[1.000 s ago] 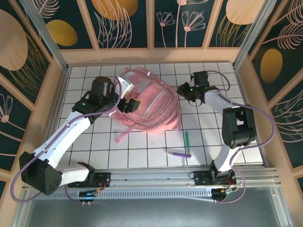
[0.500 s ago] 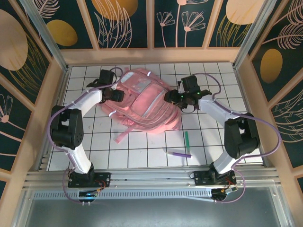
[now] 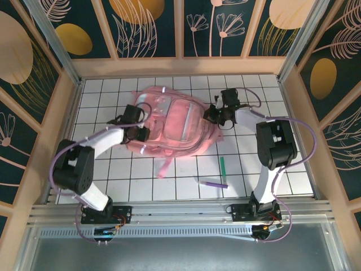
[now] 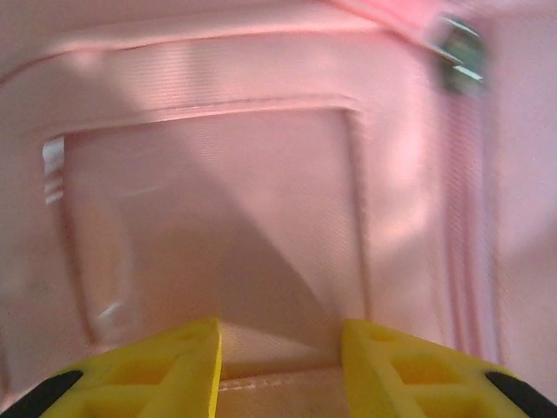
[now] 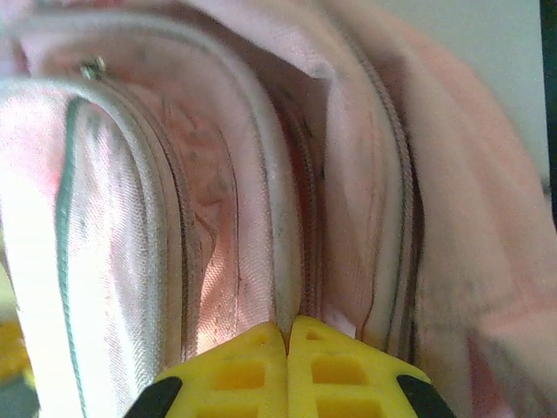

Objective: Pack the student bag

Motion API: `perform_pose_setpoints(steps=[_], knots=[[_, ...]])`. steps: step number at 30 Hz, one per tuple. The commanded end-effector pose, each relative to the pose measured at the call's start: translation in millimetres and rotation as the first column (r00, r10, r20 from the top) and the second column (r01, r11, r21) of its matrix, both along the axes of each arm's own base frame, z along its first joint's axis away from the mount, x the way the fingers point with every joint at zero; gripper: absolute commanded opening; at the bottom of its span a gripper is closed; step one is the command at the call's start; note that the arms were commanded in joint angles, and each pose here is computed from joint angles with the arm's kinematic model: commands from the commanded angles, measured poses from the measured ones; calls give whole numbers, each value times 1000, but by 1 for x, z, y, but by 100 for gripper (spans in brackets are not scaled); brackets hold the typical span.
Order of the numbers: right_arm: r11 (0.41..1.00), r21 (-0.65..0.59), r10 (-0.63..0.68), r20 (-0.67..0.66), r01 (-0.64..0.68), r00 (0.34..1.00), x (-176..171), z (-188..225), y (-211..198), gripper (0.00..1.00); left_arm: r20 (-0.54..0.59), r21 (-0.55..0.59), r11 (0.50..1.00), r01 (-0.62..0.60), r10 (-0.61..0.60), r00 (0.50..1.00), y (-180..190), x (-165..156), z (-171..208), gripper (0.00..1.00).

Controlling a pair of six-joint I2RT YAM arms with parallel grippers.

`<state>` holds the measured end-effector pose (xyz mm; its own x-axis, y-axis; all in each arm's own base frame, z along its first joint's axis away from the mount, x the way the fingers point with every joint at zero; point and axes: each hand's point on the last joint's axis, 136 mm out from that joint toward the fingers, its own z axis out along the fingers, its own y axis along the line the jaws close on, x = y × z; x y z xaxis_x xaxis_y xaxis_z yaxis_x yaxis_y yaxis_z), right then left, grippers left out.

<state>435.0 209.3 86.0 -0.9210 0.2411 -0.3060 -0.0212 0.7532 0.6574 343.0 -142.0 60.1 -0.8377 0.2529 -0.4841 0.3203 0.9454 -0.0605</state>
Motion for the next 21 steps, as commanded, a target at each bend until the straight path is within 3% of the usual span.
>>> perform_pose_setpoints(steps=[1, 4, 7, 9, 11, 12, 13, 17, 21], knots=[[996, 11, 87, 111, -88, 990, 27, 17, 12, 4, -72, -114, 985, 126, -135, 988, -28, -49, 15, 40], [997, 23, 75, 125, -79, 989, 42, 25, 9, 14, 76, -87, 980, 181, -175, 982, -29, -34, 57, 45], [998, 36, 50, 132, -55, 990, 49, 35, 5, 24, 185, -11, 940, 340, -332, 925, -36, -25, 84, 52], [999, 27, 24, 122, -27, 992, 47, 43, 0, 36, 189, 32, 853, 520, -517, 835, -46, -40, 81, 52], [1000, 13, -2, 131, 0, 991, 39, 55, -8, 42, 156, 97, 704, 703, -709, 688, -52, -64, 67, 52], [1000, 8, -7, 135, 5, 991, 33, 59, -10, 42, 142, 141, 644, 752, -765, 629, -51, -70, 61, 52], [1000, 4, -13, 138, 13, 990, 25, 63, -13, 43, 139, 190, 615, 766, -789, 599, -49, -70, 55, 53], [1000, 11, -29, 113, 28, 993, -17, 70, -22, 45, 112, 314, 581, 751, -808, 579, -37, -60, 37, 55], [999, 51, -18, 93, 13, 996, -64, 69, -11, 47, 99, 321, 561, 763, -821, 562, -40, -60, 26, 59]])
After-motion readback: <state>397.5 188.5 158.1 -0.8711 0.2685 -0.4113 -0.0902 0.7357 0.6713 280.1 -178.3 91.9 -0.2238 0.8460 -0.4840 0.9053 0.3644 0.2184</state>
